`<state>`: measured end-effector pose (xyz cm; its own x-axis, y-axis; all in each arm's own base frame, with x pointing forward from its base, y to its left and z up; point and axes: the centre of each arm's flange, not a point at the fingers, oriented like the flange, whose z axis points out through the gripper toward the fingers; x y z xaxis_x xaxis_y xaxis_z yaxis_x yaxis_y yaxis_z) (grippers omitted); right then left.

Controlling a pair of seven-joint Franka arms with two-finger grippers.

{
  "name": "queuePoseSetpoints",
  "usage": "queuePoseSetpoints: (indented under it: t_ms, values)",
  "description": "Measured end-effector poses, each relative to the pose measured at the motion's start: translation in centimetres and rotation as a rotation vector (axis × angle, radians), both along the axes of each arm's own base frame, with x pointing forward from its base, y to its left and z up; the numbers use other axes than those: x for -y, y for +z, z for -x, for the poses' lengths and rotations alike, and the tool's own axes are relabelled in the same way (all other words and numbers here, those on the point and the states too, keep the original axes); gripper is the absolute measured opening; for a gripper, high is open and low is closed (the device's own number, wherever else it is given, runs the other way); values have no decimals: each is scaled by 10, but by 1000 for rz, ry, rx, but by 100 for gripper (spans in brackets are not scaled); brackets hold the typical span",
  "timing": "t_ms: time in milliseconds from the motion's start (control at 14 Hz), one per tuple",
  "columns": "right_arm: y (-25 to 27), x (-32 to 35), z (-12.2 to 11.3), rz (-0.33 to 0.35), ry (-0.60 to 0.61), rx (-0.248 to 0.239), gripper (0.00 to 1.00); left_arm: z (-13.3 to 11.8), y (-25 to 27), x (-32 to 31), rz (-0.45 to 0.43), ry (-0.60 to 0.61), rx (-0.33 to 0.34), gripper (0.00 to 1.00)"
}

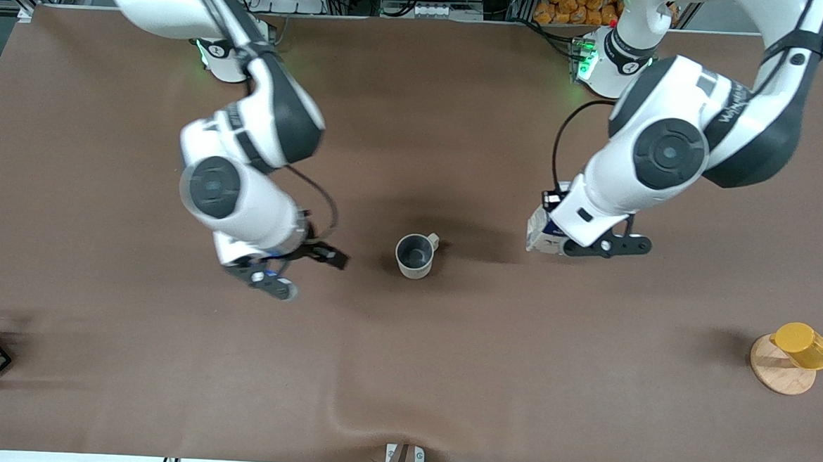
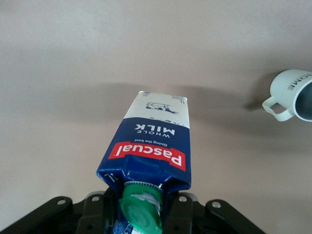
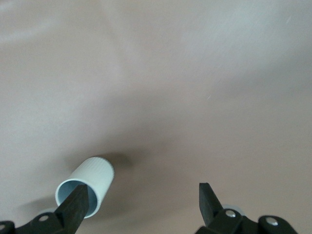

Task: Place milk next to cup
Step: 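Release the mug with the right gripper while the left gripper carries the carton, then lower the milk carton beside the mug and open the left gripper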

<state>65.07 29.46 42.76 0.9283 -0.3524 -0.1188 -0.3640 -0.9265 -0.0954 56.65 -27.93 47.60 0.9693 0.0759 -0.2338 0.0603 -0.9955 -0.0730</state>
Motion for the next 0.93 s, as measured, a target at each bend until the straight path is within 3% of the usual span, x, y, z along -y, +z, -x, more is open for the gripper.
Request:
queuePoseSetpoints:
  t_ms: [214,571,929]
  values:
    - [28,74,-12,-1,106,-14,100,18,-1,35,-10,45,-8,37]
    - [61,188,-21,-16,281,3,100,52,-18,121,-33,128,-13,37]
    - [99,259,-14,49,426,50,100,67,-48,182,-6,156,-19,37]
